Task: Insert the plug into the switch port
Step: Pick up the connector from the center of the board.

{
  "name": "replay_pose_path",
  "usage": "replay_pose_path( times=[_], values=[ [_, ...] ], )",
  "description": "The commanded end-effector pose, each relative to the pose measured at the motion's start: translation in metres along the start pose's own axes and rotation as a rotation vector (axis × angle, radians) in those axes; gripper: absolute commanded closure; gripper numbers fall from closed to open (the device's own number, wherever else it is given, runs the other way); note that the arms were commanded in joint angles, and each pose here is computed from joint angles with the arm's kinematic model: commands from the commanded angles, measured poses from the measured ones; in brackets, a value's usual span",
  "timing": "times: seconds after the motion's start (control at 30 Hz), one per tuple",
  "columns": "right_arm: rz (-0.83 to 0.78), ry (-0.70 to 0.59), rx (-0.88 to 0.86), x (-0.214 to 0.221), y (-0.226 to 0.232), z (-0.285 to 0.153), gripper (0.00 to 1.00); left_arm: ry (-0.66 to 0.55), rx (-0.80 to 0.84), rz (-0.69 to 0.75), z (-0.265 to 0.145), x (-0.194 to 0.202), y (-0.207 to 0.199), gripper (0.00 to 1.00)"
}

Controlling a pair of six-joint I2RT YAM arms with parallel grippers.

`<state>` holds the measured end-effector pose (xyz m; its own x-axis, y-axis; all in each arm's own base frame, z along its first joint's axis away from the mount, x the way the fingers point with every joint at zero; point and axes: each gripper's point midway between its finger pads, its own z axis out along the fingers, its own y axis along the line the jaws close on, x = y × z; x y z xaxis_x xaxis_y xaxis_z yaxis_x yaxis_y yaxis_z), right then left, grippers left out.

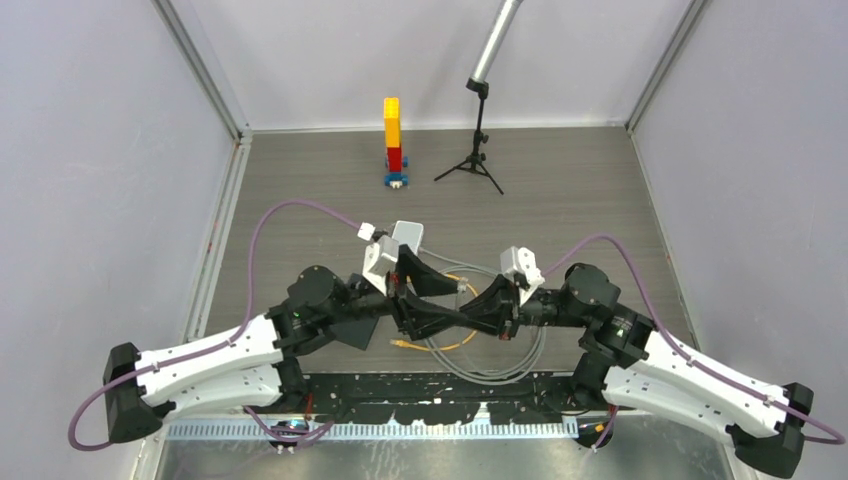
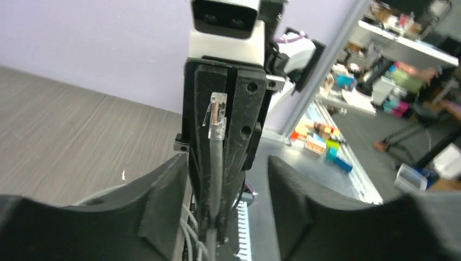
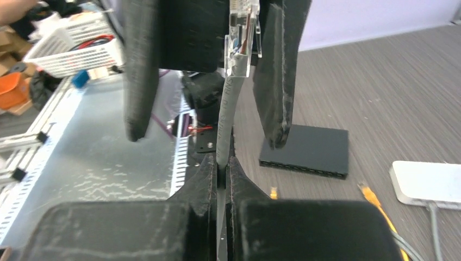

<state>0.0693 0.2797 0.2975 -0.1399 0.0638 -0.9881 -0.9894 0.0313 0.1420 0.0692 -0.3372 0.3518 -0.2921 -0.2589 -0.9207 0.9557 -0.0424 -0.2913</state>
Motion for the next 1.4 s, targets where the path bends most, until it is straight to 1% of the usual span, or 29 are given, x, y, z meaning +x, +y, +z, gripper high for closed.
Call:
replay_pose_path(
  times=[0.0, 0.13, 0.2, 0.33, 0.5, 0.63, 0.8, 0.9, 1.0, 1.1, 1.2, 1.3, 1.37],
  values=[
    [-0.032, -0.013, 0.202, -0.008, -0.035, -0.003, 0.99, -0.065, -0.207, 0.033, -0.009, -0.024, 0.028, 0.38],
    [-0.021, 0.047, 0.311, 0.000, -0.056, -0.006, 0.99, -0.026, -0.391, 0.044, -0.019, -0.016, 0.061, 0.38],
    [-0.016, 0.072, 0.344, 0.003, -0.063, -0.005, 1.00, -0.010, -0.451, 0.046, -0.021, -0.014, 0.071, 0.40],
    [-0.015, 0.101, 0.402, 0.007, -0.076, -0.004, 1.00, 0.027, -0.501, 0.043, -0.019, -0.009, 0.082, 0.43],
    [-0.015, 0.113, 0.418, 0.008, -0.082, 0.000, 1.00, 0.047, -0.580, 0.031, -0.019, -0.003, 0.097, 0.47],
    [-0.016, 0.114, 0.421, 0.009, -0.083, 0.000, 1.00, 0.061, -0.625, 0.031, -0.017, 0.003, 0.106, 0.54],
    [-0.016, 0.121, 0.443, 0.011, -0.087, 0.000, 1.00, 0.046, -0.661, 0.021, -0.015, 0.002, 0.111, 0.57],
    [-0.010, 0.135, 0.504, 0.015, -0.099, -0.002, 0.99, 0.027, -0.700, 0.018, -0.016, 0.000, 0.115, 0.58],
    [-0.006, 0.144, 0.561, 0.020, -0.111, -0.001, 0.99, 0.000, -0.791, 0.012, -0.022, -0.001, 0.128, 0.59],
    [-0.014, 0.119, 0.641, 0.016, -0.128, -0.001, 1.00, -0.028, -0.866, 0.011, -0.026, -0.001, 0.141, 0.61],
    [-0.019, 0.087, 0.659, 0.009, -0.133, 0.003, 1.00, -0.036, -0.878, 0.016, -0.022, -0.001, 0.146, 0.64],
    [-0.023, 0.081, 0.668, 0.004, -0.136, 0.005, 1.00, -0.034, -0.883, 0.018, -0.019, -0.001, 0.148, 0.69],
    [-0.023, 0.080, 0.661, 0.003, -0.135, 0.006, 1.00, -0.037, -0.878, 0.017, -0.017, 0.000, 0.148, 0.71]
  ],
)
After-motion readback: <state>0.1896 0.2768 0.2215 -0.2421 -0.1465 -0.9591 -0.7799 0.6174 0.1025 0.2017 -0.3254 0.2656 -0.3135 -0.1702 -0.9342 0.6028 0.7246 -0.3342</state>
